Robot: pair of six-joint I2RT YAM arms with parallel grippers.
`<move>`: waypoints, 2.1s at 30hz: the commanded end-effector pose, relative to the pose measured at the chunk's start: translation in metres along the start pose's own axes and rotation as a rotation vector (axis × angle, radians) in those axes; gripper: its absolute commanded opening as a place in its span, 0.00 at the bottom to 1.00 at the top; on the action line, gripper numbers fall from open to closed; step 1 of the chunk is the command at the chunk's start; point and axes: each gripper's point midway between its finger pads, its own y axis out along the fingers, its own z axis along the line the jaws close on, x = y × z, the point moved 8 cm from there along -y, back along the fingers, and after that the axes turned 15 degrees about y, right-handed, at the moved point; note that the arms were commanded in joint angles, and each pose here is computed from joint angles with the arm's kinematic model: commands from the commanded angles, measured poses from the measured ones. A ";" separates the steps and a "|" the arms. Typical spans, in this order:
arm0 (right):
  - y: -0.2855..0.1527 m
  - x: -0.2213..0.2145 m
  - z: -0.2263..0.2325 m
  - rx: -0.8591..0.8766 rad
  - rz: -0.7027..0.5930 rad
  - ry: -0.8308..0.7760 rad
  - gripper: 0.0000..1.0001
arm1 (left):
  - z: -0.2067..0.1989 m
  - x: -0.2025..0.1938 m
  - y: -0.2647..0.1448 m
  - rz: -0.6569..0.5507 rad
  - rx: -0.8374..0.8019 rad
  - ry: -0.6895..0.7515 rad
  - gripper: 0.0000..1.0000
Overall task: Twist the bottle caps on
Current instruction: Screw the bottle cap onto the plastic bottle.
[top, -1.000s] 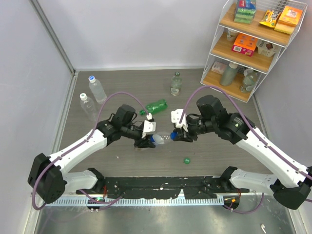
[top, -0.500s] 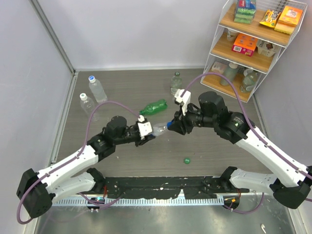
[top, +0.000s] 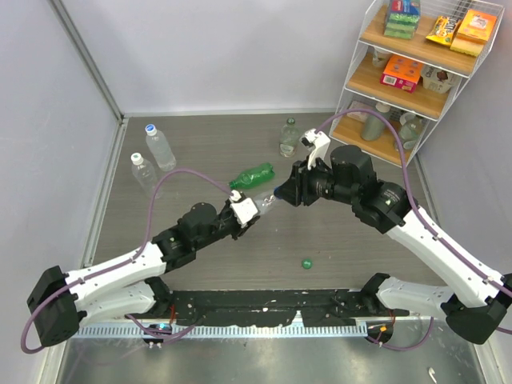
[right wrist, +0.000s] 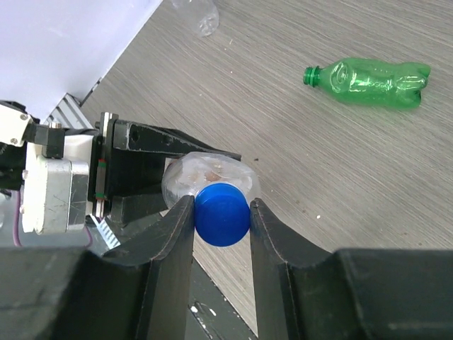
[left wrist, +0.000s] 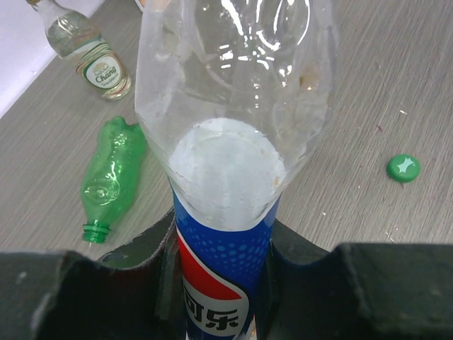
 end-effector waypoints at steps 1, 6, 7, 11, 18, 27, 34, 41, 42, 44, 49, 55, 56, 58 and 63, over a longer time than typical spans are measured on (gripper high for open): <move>0.005 -0.002 -0.008 -0.052 -0.018 0.084 0.06 | 0.023 0.045 -0.001 -0.228 0.157 -0.044 0.00; 0.003 0.004 -0.009 -0.038 -0.065 -0.016 0.65 | 0.017 0.041 0.002 -0.165 0.105 -0.078 0.00; 0.001 0.006 -0.008 -0.032 -0.077 -0.028 0.71 | 0.016 0.039 0.003 -0.161 0.102 -0.089 0.00; -0.003 0.013 -0.002 0.027 -0.113 -0.098 0.76 | 0.010 0.037 0.005 -0.177 0.072 -0.118 0.00; 0.003 0.013 0.001 0.083 -0.148 -0.108 0.74 | 0.009 0.041 0.009 -0.194 0.062 -0.156 0.00; 0.014 0.011 0.004 0.139 -0.133 -0.106 0.26 | 0.009 0.039 0.015 -0.193 0.083 -0.194 0.14; 0.020 0.015 -0.018 -0.048 -0.189 -0.096 0.08 | 0.011 0.040 0.005 -0.216 0.138 -0.272 1.00; 0.036 0.029 -0.021 -0.083 -0.215 -0.175 0.06 | 0.028 0.032 -0.026 -0.074 0.370 -0.484 1.00; 0.037 0.035 -0.019 -0.077 -0.242 -0.189 0.07 | 0.030 0.030 -0.032 -0.047 0.407 -0.524 1.00; 0.044 0.043 -0.018 -0.087 -0.257 -0.223 0.06 | 0.027 0.020 -0.042 0.024 0.443 -0.580 1.00; 0.063 0.058 -0.021 -0.123 -0.298 -0.269 0.06 | 0.020 0.000 -0.072 0.142 0.576 -0.795 1.00; 0.087 0.072 -0.001 0.065 -0.314 -0.380 0.04 | 0.011 -0.004 -0.101 0.151 0.548 -0.869 1.00; 0.097 0.070 0.000 0.076 -0.295 -0.394 0.03 | 0.010 -0.002 -0.106 0.141 0.519 -0.859 1.00; 0.111 0.074 0.010 0.109 -0.280 -0.465 0.02 | 0.008 -0.001 -0.115 0.147 0.503 -0.871 1.00; 0.153 0.080 0.033 0.179 -0.247 -0.521 0.02 | 0.002 -0.006 -0.131 0.173 0.511 -0.946 1.00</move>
